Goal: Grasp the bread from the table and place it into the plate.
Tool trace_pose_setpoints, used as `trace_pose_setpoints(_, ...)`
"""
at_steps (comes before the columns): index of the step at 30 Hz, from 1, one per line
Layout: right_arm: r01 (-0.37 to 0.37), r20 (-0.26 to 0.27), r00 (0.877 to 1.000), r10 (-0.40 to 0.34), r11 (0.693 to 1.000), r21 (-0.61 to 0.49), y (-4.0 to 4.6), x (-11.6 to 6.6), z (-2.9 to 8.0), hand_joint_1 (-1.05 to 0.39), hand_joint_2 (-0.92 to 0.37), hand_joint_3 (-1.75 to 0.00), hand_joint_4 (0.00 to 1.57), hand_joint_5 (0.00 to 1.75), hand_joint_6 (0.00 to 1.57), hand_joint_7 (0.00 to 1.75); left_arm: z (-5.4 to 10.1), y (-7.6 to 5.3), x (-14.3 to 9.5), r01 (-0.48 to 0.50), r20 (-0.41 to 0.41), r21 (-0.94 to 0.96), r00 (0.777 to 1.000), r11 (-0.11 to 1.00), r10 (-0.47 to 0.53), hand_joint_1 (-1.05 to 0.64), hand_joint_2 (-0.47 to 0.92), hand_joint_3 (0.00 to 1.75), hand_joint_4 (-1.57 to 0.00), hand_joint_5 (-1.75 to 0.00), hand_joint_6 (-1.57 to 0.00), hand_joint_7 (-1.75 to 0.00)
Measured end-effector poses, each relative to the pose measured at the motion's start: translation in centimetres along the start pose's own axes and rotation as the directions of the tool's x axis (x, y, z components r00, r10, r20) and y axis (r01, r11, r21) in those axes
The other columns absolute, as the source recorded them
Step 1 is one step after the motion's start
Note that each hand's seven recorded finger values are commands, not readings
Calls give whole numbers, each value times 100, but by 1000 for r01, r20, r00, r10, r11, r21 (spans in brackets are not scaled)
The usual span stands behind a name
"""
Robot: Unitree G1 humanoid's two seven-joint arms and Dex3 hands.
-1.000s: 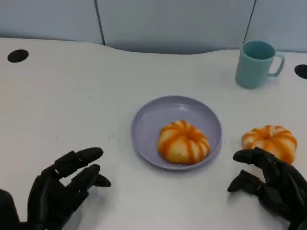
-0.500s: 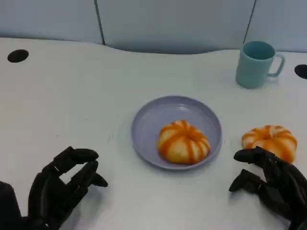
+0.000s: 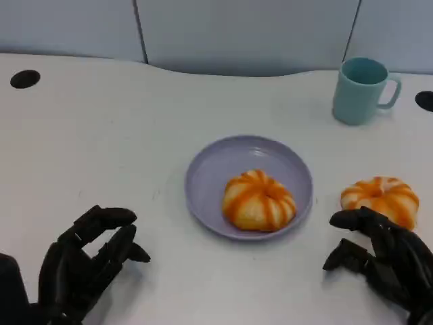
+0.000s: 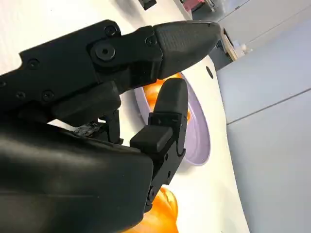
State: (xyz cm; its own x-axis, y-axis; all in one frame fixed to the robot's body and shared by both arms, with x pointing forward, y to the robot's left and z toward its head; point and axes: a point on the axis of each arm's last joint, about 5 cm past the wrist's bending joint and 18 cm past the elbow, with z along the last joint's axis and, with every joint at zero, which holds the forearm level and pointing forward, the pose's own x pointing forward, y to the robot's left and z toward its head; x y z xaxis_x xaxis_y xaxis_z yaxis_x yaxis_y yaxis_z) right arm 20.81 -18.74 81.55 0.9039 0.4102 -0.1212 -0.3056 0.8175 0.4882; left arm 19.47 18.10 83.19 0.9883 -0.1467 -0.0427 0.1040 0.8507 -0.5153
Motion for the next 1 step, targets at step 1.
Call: trace_pose_setpoints(1, 0, 2, 1000, 0, 1000, -2, -1, 3, -2, -45, -92, -24, 62, 146, 65, 100, 5, 6, 5, -1, 1, 0, 1000, 1000, 1, -31, 85, 28, -71, -155, -74, -107)
